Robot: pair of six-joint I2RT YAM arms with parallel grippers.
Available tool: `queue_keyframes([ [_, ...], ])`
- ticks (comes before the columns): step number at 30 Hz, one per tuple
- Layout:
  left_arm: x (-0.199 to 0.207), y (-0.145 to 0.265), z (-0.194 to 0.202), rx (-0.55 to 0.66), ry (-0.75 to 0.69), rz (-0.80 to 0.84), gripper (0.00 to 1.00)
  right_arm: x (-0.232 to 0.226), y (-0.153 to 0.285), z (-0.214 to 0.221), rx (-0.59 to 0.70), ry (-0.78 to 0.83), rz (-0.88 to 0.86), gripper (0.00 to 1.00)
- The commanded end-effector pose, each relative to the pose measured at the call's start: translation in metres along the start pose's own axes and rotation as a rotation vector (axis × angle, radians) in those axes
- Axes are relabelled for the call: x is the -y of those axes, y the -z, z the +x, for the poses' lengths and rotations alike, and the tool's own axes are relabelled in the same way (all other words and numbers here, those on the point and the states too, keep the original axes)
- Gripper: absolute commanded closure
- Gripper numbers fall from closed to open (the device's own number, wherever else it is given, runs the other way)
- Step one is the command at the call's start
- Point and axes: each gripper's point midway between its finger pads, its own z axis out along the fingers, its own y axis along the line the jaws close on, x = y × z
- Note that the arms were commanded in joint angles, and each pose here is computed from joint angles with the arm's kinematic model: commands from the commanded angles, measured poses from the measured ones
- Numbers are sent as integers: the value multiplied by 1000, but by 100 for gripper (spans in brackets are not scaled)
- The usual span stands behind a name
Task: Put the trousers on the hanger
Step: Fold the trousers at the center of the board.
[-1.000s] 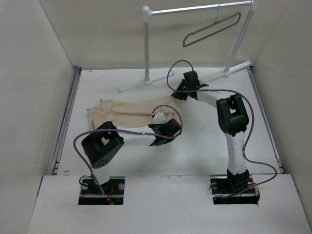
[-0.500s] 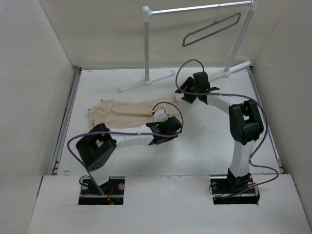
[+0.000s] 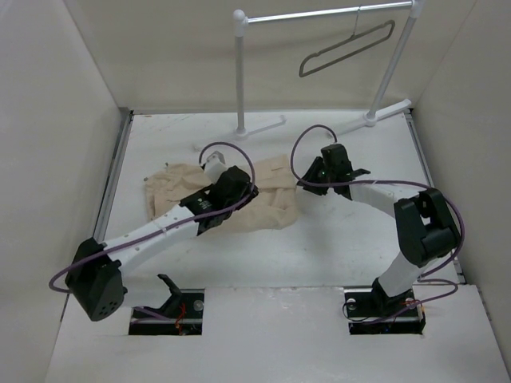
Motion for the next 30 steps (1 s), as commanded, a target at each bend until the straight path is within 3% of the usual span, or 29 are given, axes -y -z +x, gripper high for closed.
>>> queue_keyframes([
  [1,4,-2,45,-116,-85,12,60,-14,10,-14,56,39,-43,64],
  [7,32,-20,89,-174,-148,42,58,-21,5,-9,45,53,-59,65],
  [16,35,-65,106,-201,-181,-4,58,-35,-6,4,-5,59,-100,67],
  [19,27,-73,115,-217,-196,-27,60,-34,-11,3,-5,59,-85,78],
  [22,14,-80,124,-236,-213,-61,67,-36,-11,-3,18,57,-85,85],
  [25,-1,-83,132,-257,-232,-96,77,-38,-10,-14,60,70,-67,87],
  [30,-18,-81,143,-277,-252,-127,84,-46,-18,-35,94,84,-65,89],
])
